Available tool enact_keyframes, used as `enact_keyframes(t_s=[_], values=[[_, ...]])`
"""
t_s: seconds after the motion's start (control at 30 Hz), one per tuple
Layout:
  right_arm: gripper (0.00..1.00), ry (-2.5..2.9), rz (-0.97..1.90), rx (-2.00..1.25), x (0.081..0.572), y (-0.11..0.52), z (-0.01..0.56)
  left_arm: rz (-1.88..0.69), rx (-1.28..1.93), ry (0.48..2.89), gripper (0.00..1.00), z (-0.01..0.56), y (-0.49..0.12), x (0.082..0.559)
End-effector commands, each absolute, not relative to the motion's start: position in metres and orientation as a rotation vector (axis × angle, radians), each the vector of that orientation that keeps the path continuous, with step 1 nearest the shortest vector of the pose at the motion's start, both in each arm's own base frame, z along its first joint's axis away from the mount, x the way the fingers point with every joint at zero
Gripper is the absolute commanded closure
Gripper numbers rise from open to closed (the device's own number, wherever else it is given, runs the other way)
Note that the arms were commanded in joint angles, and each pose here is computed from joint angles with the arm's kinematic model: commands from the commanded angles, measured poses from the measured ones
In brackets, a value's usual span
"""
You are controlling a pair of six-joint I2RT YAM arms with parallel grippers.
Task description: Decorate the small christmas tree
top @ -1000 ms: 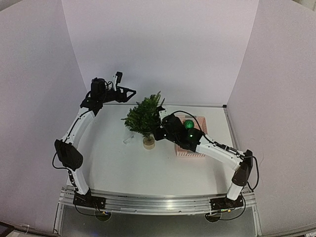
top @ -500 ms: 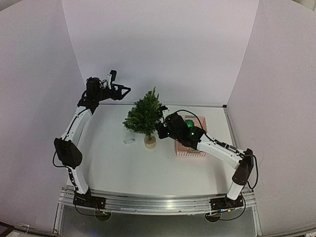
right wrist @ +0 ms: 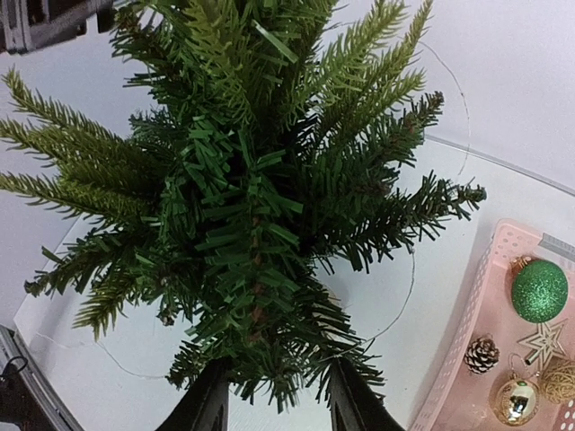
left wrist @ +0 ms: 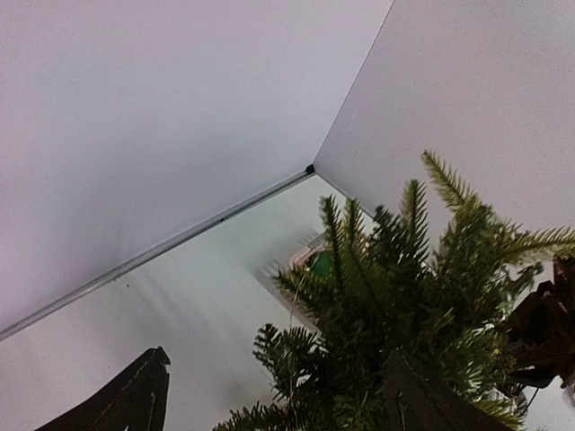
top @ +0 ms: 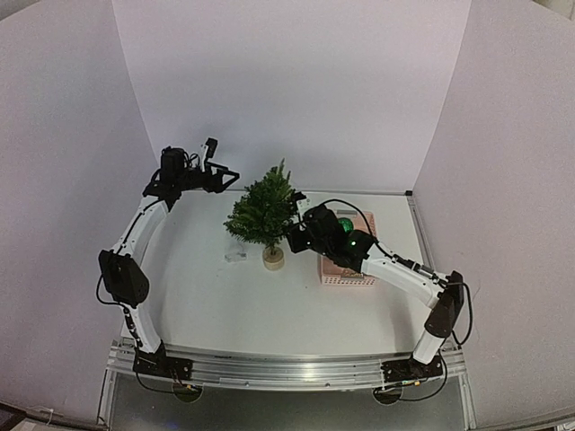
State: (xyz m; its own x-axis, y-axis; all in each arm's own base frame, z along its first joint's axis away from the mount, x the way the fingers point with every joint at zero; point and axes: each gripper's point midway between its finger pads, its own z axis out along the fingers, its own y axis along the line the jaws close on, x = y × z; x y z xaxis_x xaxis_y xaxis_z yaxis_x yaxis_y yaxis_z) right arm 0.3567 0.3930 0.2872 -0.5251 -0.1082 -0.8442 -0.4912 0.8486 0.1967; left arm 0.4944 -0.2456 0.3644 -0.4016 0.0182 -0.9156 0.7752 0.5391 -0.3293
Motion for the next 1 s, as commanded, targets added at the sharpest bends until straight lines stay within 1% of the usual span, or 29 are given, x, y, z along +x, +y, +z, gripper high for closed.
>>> enact_keyframes(t_s=[0.0,0.17,0.3,0.4,0.77,0.97], values=[[0.60,2.056,0.583,-0.446,0.348,0.390,0.309,-0.844,0.761,1.836,0.17,0.341,-0.227,0.480],[0.56,2.044,0.583,-0.448,0.347,0.387,0.315,-0.754,0.877,1.868,0.21,0.307,-0.217,0.470],[0.54,2.045,0.551,-0.444,0.350,0.384,0.312,-0.778,0.990,1.878,0.22,0.283,-0.224,0.442],[0.52,2.046,0.540,-0.451,0.351,0.385,0.309,-0.815,1.068,1.870,0.23,0.279,-0.237,0.419],[0.51,2.052,0.516,-0.436,0.368,0.381,0.305,-0.839,1.283,1.817,0.25,0.266,-0.270,0.358],[0.51,2.055,0.508,-0.424,0.375,0.376,0.304,-0.873,1.324,1.799,0.27,0.265,-0.277,0.337]])
